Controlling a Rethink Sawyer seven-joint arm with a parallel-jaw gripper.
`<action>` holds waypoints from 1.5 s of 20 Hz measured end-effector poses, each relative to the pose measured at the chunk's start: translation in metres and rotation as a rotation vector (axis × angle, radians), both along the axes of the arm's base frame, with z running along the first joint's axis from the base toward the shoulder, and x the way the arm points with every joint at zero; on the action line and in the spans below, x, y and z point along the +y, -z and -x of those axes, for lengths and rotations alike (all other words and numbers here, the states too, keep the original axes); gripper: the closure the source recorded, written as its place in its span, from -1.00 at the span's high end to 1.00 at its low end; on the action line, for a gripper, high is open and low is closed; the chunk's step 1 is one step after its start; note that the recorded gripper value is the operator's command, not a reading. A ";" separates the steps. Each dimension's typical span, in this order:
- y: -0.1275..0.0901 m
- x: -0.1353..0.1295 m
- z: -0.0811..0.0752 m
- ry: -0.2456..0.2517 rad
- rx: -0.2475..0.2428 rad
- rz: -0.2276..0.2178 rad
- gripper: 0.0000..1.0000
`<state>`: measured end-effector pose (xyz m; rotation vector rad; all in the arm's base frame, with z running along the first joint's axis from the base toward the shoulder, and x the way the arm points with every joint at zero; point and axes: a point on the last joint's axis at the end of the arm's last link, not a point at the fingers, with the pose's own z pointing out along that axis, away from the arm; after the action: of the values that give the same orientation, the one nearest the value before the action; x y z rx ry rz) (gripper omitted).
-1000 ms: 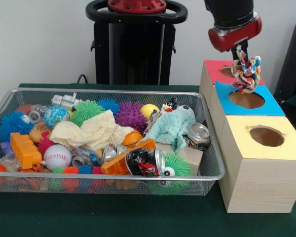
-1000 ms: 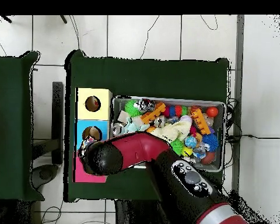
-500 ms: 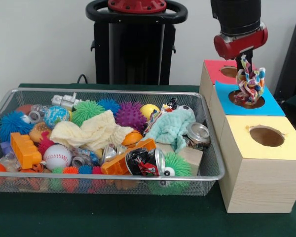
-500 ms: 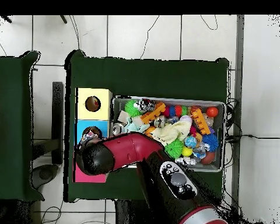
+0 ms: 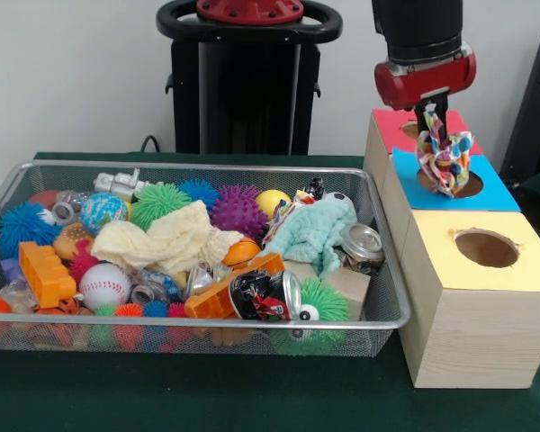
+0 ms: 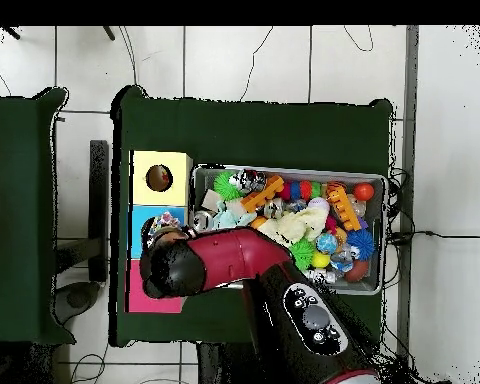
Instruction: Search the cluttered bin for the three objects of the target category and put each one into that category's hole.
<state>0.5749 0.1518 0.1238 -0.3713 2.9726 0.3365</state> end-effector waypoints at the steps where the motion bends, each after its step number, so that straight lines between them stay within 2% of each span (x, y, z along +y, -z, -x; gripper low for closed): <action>1: -0.001 -0.002 -0.003 0.008 -0.004 0.003 -1.00; 13: -0.016 -0.010 -0.031 0.092 -0.062 0.022 -1.00; 20: -0.014 -0.003 -0.047 0.126 -0.134 0.040 -1.00; 23: -0.009 0.002 -0.048 0.128 -0.138 0.050 -1.00; 30: 0.009 0.016 -0.046 0.136 -0.114 0.069 -1.00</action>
<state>0.6205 0.1674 0.1145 -0.1870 2.8834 0.1916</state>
